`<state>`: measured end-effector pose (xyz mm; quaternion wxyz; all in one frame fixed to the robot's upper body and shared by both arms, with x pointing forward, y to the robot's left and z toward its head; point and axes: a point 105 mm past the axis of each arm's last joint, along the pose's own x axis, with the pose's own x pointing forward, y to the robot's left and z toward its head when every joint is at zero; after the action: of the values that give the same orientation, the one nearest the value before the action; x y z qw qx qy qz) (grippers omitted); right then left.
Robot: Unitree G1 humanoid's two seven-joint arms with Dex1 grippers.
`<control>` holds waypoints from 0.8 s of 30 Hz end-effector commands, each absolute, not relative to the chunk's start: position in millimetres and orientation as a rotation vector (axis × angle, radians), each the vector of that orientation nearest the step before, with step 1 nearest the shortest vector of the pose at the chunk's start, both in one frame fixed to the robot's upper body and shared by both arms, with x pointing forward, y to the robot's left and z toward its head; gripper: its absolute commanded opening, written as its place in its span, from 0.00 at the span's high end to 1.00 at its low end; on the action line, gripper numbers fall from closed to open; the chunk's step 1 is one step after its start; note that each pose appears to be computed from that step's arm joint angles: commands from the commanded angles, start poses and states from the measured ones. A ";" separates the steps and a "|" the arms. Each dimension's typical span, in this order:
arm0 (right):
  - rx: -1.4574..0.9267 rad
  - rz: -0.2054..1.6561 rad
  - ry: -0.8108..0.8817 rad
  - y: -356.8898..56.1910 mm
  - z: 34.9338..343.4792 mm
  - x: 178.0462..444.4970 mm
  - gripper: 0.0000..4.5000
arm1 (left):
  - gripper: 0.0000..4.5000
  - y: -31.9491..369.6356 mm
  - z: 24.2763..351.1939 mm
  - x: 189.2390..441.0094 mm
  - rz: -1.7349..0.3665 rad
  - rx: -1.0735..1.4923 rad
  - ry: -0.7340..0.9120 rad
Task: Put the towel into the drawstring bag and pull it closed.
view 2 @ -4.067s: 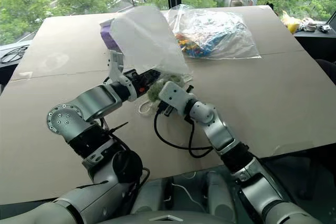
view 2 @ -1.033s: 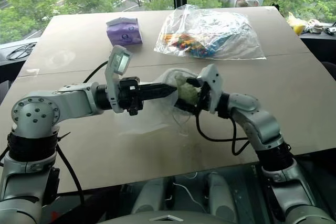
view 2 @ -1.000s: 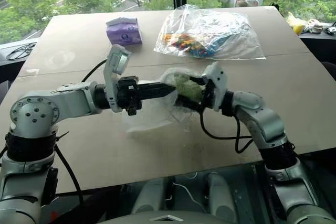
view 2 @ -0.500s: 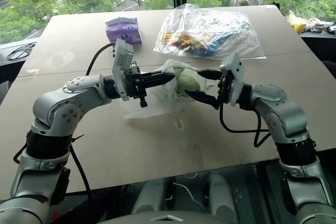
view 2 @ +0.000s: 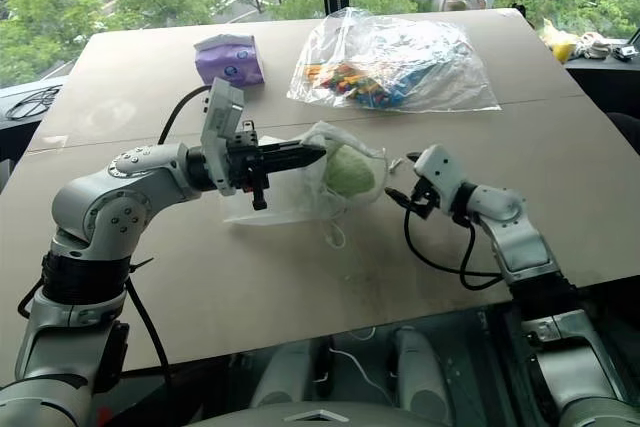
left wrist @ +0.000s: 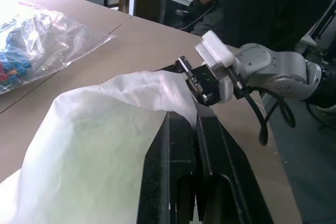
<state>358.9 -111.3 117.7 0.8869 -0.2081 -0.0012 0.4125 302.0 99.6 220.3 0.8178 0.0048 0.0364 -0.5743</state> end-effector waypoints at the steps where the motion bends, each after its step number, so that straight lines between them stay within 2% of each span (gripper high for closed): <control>1: -0.296 0.811 -0.147 -91.5 152.3 376.5 0.06 | 1.00 100.9 231.8 298.5 -1.232 0.029 0.029; 6: -0.126 0.702 -0.226 -91.0 171.6 401.7 0.06 | 1.00 100.8 231.7 297.2 -1.228 0.029 0.028; 7: -0.097 0.703 -0.237 -92.6 174.0 402.4 0.11 | 1.00 102.0 232.2 298.1 -1.220 0.031 0.027; 9: -0.070 0.711 -0.250 -94.5 176.3 401.9 0.25 | 1.00 103.7 232.9 299.3 -1.210 0.032 0.026; 16: -0.051 0.686 -0.279 -106.8 181.1 400.1 0.98 | 1.00 109.3 232.5 301.6 -1.195 0.013 0.031; 24: -0.099 0.632 -0.322 -117.2 192.2 396.8 0.98 | 1.00 110.3 233.7 309.8 -1.171 0.015 0.020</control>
<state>400.3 -110.8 167.0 0.9393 -0.0353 -0.1099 0.3231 308.9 109.1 220.7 0.8318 -0.0003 0.0361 -0.5538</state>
